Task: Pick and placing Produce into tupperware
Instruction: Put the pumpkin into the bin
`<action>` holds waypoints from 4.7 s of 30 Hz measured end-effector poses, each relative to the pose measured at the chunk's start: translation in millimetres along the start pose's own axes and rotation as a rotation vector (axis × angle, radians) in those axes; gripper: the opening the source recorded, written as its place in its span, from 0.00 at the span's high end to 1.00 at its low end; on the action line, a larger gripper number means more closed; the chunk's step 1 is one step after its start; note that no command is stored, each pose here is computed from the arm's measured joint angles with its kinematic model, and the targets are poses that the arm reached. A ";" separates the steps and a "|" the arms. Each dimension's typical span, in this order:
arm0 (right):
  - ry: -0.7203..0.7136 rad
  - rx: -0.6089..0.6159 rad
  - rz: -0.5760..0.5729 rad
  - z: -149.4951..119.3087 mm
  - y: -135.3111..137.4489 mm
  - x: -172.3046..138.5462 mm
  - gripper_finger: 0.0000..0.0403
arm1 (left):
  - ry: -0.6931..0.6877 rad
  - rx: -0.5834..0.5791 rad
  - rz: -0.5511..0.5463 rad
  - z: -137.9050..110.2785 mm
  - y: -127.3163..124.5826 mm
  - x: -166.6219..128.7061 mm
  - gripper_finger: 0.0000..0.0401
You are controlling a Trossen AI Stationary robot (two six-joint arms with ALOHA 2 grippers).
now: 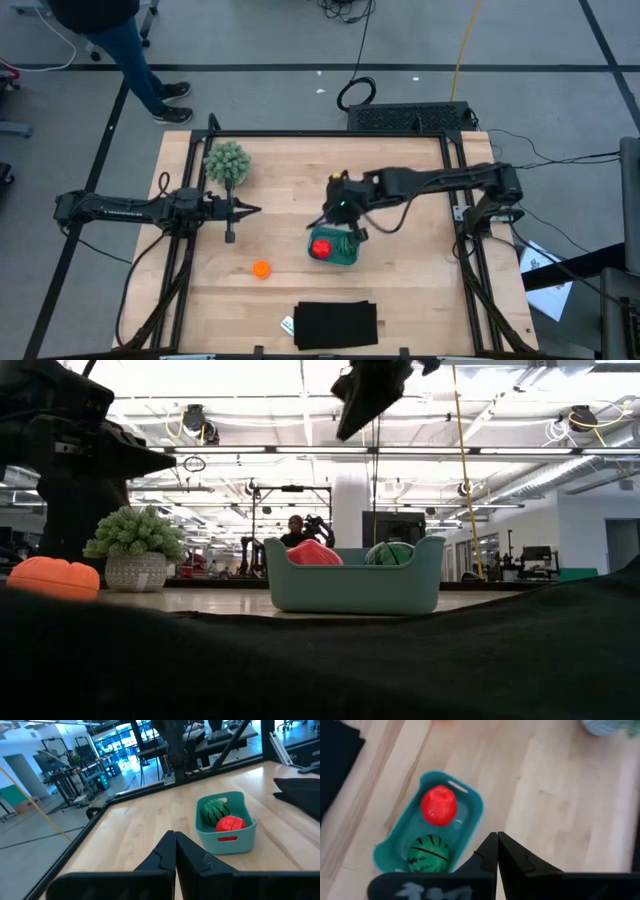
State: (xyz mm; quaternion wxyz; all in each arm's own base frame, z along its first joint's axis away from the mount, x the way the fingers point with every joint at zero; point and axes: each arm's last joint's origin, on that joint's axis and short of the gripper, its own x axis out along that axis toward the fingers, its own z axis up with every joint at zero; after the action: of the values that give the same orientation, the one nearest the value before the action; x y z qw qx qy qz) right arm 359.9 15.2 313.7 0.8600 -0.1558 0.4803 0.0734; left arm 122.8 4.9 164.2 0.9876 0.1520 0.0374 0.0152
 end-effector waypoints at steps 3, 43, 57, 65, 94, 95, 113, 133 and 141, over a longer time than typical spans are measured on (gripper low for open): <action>-0.054 0.026 0.019 -4.7 -6.2 -25.4 1.00 | -0.001 0.000 0.000 0.0 0.0 0.0 1.00; -0.794 0.306 -0.157 -155.9 23.0 -166.1 1.00 | -0.020 -0.009 -0.059 0.7 -1.8 0.0 1.00; -0.993 0.390 -0.174 -226.1 52.4 -110.1 1.00 | -0.026 -0.029 -0.080 0.9 -2.4 -0.1 1.00; -0.940 0.394 -0.229 -246.6 59.0 -71.3 1.00 | -0.025 -0.040 -0.080 0.9 -2.4 -0.1 1.00; -1.147 0.496 -0.297 -274.3 67.7 -34.4 1.00 | -0.022 -0.055 -0.076 0.8 -2.3 -0.1 1.00; -1.128 0.490 -0.298 -275.6 68.2 -31.1 1.00 | -0.022 -0.056 -0.076 0.8 -2.3 -0.1 1.00; -1.083 0.397 -0.248 -279.3 72.2 -19.8 1.00 | -0.047 -0.153 -0.074 11.4 0.9 0.3 1.00; -1.035 0.405 -0.237 -281.5 73.1 -15.5 1.00 | 0.368 -0.289 -0.243 117.8 11.5 29.7 1.00; -1.033 0.411 -0.233 -281.7 73.1 -15.2 1.00 | 0.680 -0.288 -0.257 145.0 0.9 54.7 1.00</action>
State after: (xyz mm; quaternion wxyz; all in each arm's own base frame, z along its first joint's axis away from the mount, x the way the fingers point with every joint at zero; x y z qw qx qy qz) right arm 105.5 -11.0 174.1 0.9984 0.0191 -0.0185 -0.0503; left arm 188.7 -35.2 298.5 0.9239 -0.0077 0.3787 -0.0542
